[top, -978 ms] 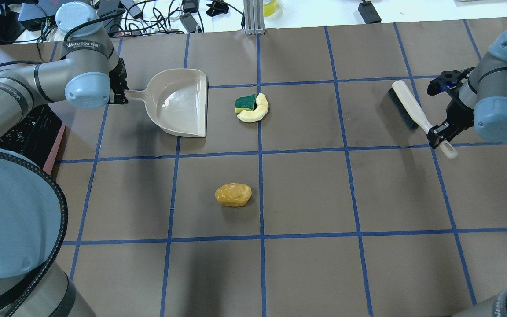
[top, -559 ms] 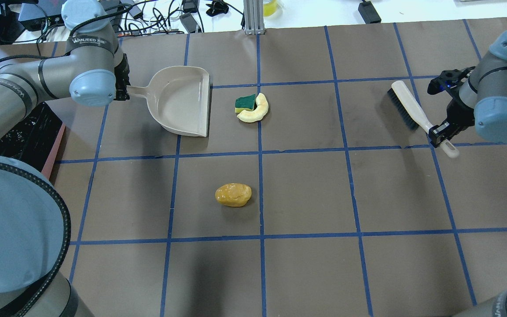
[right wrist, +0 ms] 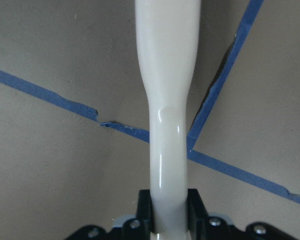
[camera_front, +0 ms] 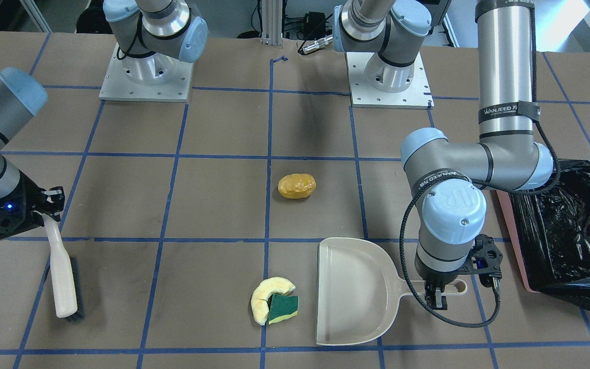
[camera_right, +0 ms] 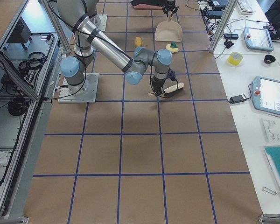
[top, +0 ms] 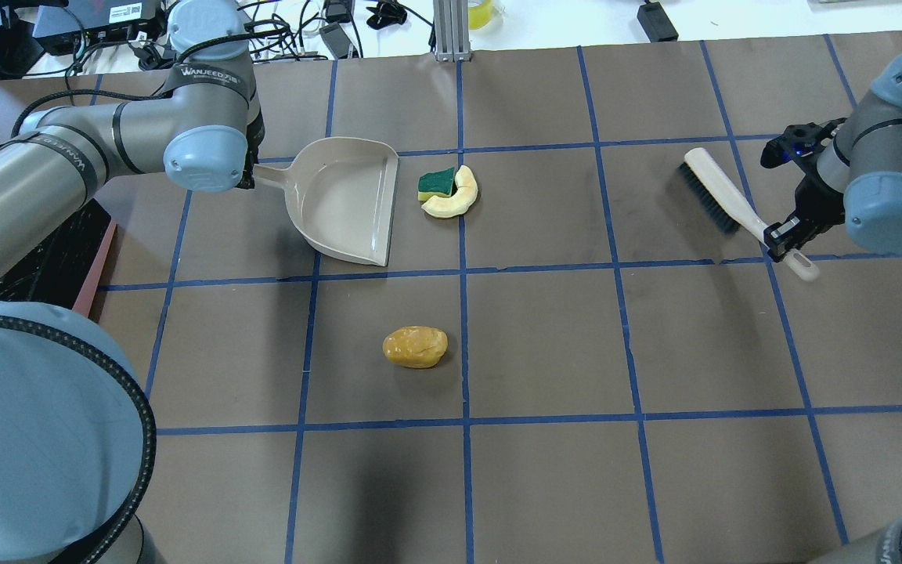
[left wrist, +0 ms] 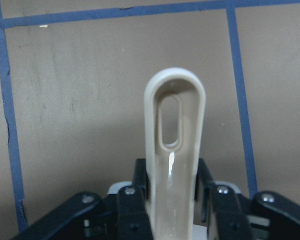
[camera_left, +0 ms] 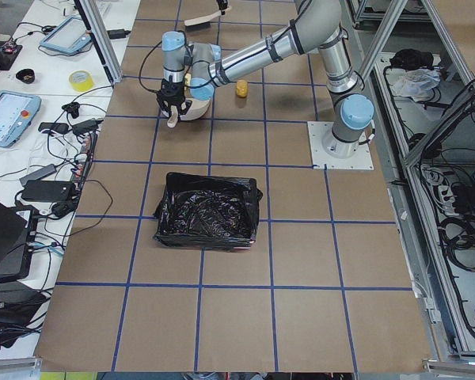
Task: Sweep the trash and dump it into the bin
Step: 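Lift the dustpan and brush, positioning the dustpan beside the sponge and peel, then sweep the sponge and banana peel into the dustpan with the right gripper's brush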
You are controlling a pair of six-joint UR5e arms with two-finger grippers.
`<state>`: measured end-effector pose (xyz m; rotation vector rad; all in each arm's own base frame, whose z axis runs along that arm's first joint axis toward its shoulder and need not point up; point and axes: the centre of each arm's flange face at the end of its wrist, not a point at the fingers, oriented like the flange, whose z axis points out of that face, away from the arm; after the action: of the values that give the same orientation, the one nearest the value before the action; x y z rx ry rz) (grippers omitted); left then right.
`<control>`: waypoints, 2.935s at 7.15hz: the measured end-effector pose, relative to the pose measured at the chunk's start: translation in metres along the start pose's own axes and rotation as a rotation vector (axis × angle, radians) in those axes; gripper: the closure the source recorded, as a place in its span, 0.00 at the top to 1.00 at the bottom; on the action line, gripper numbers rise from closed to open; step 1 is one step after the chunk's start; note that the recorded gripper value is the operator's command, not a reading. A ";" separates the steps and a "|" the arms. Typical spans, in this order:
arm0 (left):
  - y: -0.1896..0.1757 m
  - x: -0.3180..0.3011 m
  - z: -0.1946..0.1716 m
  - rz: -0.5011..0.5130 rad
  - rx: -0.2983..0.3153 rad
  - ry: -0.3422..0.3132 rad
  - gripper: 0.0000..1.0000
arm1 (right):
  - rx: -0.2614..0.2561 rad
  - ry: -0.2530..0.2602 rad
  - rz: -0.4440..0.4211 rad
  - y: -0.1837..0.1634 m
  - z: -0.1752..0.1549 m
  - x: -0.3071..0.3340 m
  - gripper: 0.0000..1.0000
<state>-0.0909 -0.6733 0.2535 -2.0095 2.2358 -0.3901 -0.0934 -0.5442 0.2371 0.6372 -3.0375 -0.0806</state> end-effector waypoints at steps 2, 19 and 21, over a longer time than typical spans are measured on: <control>0.003 0.000 0.006 0.004 -0.003 -0.012 0.00 | 0.009 0.013 0.008 0.000 -0.009 0.001 0.11; 0.003 0.001 0.009 0.002 0.008 -0.009 0.00 | 0.024 -0.145 0.198 -0.258 -0.015 -0.513 0.04; 0.004 0.001 0.008 0.003 0.000 -0.006 0.00 | 0.014 -0.103 0.184 -0.256 -0.036 -0.494 0.04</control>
<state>-0.0925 -0.6745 0.2445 -2.0047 2.2342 -0.3834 0.4629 -0.5810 0.2454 0.3617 -3.1813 -0.0895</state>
